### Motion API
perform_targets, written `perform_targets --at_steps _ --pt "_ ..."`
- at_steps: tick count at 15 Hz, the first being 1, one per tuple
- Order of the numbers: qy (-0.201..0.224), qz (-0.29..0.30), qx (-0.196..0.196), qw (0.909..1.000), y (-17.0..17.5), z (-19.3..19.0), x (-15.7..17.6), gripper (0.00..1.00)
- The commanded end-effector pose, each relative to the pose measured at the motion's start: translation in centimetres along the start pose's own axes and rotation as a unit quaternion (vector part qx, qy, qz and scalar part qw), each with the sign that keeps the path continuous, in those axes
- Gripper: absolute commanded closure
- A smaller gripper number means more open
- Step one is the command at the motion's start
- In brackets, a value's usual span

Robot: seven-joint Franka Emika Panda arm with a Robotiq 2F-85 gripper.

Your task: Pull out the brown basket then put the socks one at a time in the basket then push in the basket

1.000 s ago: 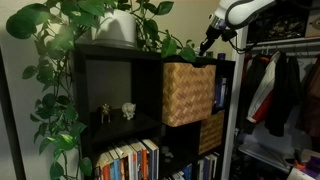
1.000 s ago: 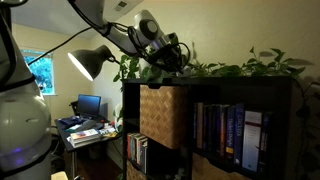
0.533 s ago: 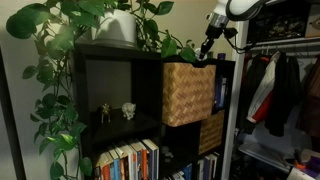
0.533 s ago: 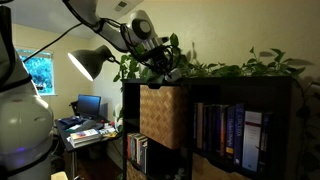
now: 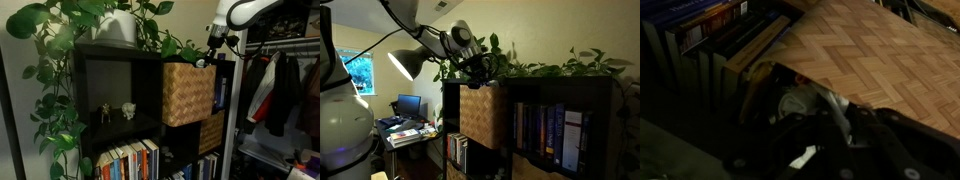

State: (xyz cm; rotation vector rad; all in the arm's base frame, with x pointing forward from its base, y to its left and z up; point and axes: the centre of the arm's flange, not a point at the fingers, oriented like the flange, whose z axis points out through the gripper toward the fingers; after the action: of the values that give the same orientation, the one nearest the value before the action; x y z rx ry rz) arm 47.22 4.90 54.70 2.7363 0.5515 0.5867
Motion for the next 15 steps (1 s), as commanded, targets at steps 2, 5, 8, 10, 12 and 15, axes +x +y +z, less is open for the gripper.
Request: perform_targets --at_steps 2,5,8,10,12,15 --pt "0.000 -0.020 -0.019 0.9996 -0.2 -0.4 -1.0 0.45" --pt "-0.001 -0.021 -0.026 0.9994 0.3 -1.1 -0.6 0.28" --pt "0.000 -0.015 -0.008 0.9999 0.4 -1.5 -0.3 0.09" --pt "0.007 -0.014 0.003 0.9999 0.3 -1.9 0.0 0.01" --pt "0.016 -0.021 0.020 0.9994 -0.1 -2.3 0.4 0.00" --pt "0.021 -0.023 0.029 0.9991 -0.5 -2.2 0.9 0.00"
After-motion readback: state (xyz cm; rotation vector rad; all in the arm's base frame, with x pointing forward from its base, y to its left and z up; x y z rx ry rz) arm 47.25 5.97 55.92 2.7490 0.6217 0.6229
